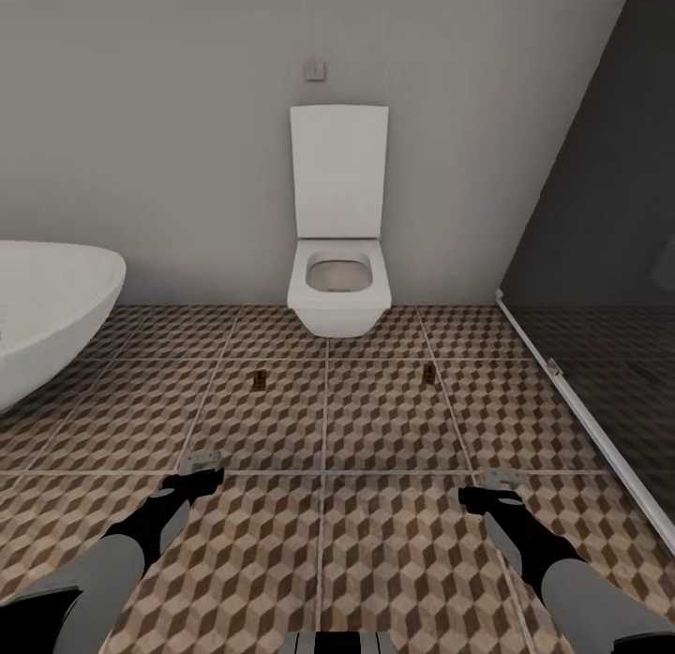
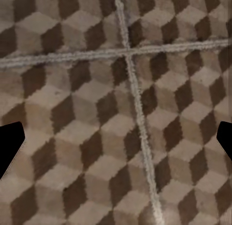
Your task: Take the four mousetraps from the cabinet in the bathroom and place them on the bathroom floor. Make sure all four end up on the same floor surface, and ensure that at least two of them are either under or directly next to the same bathroom sink.
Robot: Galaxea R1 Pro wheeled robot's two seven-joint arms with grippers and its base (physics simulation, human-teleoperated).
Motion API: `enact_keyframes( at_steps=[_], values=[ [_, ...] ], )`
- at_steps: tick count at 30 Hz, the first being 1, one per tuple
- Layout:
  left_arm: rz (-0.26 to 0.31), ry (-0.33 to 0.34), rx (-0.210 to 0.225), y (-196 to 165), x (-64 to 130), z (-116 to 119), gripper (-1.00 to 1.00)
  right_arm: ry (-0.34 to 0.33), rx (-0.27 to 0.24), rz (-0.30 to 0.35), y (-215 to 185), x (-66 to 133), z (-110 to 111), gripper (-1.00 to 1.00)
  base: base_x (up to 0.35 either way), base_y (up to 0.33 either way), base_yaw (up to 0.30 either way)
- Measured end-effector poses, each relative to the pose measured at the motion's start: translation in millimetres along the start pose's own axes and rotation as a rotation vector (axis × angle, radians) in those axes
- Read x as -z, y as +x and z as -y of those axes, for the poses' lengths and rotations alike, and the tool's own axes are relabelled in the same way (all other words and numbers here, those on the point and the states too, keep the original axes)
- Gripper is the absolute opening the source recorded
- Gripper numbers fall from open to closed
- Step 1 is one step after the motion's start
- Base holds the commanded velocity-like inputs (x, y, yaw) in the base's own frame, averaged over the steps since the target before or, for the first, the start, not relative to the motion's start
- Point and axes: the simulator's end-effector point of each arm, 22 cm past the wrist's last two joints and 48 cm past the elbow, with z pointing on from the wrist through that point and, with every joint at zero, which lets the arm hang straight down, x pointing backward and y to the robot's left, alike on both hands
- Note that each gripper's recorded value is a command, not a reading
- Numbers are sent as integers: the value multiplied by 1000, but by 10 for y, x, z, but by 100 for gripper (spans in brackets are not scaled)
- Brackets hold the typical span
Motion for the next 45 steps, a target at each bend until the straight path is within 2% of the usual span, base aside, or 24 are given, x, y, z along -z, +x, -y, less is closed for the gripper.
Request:
enact_keyframes(
  at_steps=[15,45],
  values=[
    [34,14,10,-216,191,74,100,-2,-16,61,-325,207,40,100,0,0,0],
    [149,28,30,-858,621,86,100,-7,-46,176,-917,672,130,100,0,0,0]
  ],
)
